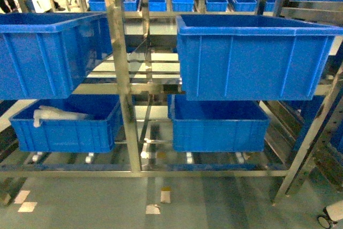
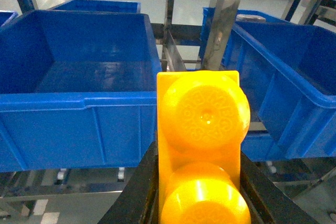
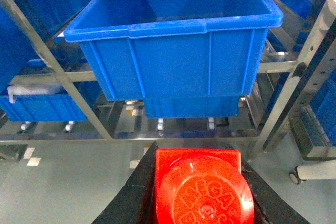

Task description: Sort and place red and yellow blocks in left bins

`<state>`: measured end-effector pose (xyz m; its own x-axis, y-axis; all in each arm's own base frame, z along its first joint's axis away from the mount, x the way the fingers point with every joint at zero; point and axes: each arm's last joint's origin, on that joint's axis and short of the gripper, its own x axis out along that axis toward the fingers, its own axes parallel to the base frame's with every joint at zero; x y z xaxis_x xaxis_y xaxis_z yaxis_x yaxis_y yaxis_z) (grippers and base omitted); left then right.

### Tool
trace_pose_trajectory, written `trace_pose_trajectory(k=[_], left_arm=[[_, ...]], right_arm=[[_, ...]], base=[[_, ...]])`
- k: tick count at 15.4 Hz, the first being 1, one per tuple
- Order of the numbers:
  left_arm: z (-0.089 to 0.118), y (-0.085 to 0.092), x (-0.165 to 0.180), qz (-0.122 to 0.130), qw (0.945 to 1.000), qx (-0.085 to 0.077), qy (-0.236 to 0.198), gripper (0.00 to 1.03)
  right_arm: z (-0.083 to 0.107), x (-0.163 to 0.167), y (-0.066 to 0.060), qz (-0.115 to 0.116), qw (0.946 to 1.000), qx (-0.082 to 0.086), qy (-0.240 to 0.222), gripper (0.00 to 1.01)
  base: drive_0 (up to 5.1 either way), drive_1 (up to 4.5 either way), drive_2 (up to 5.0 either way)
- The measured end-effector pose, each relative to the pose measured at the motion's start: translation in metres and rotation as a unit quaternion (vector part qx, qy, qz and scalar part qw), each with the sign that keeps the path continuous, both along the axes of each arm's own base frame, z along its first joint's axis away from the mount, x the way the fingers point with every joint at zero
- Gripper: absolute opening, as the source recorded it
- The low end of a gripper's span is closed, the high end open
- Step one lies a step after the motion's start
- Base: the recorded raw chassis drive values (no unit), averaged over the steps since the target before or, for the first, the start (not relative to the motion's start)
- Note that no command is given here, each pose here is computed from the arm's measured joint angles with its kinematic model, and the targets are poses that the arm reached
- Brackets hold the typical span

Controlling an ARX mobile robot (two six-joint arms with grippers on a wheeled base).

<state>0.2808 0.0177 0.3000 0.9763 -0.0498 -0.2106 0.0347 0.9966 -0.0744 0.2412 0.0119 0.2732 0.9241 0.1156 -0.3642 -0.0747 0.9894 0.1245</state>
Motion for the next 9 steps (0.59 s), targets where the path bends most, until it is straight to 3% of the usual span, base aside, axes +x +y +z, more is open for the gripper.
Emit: trace_pose_trajectory(k=[4,7,9], left_arm=[[-0.0001,-0.0004,0.0,-0.001,1.0,0.0,0.001,0.26],[-0.0009,0.0023,0.0006,0.007,1.0,0.0,0.001,0.26],[-0.0009,-0.0001,0.0005,0.0,1.0,-0.001,0.003,0.26]], right_arm=[[0.0006,0.0,0.0,0.0,1.0,0.0,-0.002,0.27],[0.0007,0.0001,0.0024,0.006,1.0,0.001,-0.002,0.27],[0.0009,-0.0002,0.0014,0.004,1.0,0.001,-0.002,0.27]], base=[[-4.3,3.4,1.0],[0.0,0.0,0.0],[-0.1,2.78,-3.0]])
